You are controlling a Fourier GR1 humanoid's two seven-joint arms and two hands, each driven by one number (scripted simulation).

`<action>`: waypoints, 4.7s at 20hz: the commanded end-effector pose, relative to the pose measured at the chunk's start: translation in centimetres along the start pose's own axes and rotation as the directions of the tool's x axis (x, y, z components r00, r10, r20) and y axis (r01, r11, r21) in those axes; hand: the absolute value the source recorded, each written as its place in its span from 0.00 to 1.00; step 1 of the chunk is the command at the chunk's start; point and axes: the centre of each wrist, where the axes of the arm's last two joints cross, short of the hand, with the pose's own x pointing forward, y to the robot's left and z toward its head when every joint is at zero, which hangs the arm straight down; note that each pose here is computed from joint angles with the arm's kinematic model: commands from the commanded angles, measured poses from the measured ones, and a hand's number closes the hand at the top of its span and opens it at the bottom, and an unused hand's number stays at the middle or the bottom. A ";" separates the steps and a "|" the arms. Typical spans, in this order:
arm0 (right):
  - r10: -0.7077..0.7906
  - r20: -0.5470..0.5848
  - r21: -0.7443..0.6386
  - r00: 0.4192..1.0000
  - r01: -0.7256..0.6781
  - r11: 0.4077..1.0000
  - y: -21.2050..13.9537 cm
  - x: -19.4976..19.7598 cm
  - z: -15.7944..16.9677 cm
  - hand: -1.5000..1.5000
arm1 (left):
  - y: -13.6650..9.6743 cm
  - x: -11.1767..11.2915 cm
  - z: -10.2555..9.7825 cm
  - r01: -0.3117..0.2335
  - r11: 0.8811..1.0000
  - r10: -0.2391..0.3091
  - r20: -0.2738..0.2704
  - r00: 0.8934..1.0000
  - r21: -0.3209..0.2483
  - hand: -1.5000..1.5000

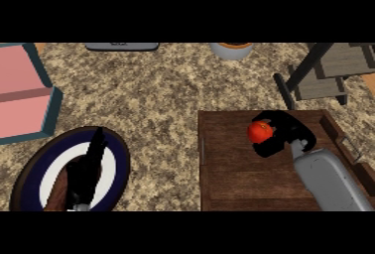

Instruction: Pick the tomato from the tray and place it in the tiered basket

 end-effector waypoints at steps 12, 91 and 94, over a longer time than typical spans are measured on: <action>-0.099 -0.260 -0.367 0.961 -0.004 0.930 -2.8 -1.6 -0.7 1.00 | -0.4 -0.2 0.6 0.007 1.000 -0.006 -0.057 0.998 0.016 0.50; -0.611 0.472 -0.878 0.635 0.402 -0.261 -32.9 5.0 15.2 0.00 | 0.7 -0.1 -0.2 0.027 1.000 -0.027 -0.040 0.999 -0.017 0.50; -0.609 0.501 -0.864 0.615 0.310 -0.397 -33.7 3.6 16.9 0.00 | 0.1 0.3 -0.7 0.013 1.000 -0.013 -0.031 0.999 -0.007 0.50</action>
